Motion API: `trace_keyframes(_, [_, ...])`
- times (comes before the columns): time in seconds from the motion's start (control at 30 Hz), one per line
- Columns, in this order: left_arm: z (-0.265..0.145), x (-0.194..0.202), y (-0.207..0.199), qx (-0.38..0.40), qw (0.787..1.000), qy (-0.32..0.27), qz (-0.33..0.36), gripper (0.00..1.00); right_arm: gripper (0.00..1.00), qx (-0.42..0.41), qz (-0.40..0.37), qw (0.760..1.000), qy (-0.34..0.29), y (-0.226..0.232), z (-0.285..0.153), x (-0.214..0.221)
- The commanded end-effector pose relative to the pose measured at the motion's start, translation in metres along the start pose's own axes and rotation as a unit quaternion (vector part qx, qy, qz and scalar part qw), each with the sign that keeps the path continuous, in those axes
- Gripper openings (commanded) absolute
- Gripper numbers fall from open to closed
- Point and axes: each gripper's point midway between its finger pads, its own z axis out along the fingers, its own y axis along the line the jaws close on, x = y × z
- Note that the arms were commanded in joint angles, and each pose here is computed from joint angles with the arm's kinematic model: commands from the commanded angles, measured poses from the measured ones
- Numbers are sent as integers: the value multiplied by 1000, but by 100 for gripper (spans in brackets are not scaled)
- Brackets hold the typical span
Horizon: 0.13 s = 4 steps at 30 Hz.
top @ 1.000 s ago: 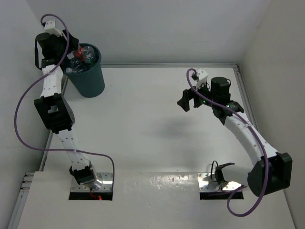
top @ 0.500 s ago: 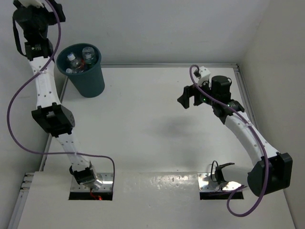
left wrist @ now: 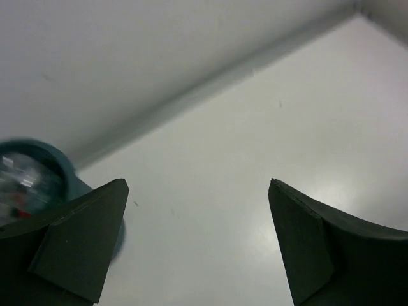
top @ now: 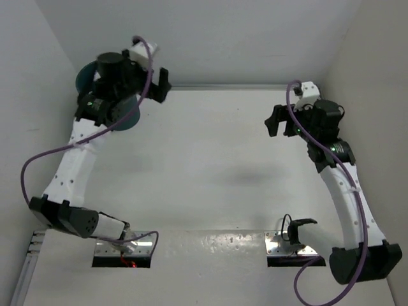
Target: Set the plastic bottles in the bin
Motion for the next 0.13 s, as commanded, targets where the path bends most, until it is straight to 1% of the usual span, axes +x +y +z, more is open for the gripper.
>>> trace_keyframes(0.0, [6,79,-12,-18,991,129,-23,100,100,61,28,998,-12,-24,-35,-8])
trace_keyframes(0.07, [-4,76,-15,-15,992,122,-23,100,100,71,30,997,-12,-30,-40,0])
trace_keyframes(0.1, [-4,77,-15,-15,993,118,-22,100,100,81,30,996,-25,-33,-51,-3])
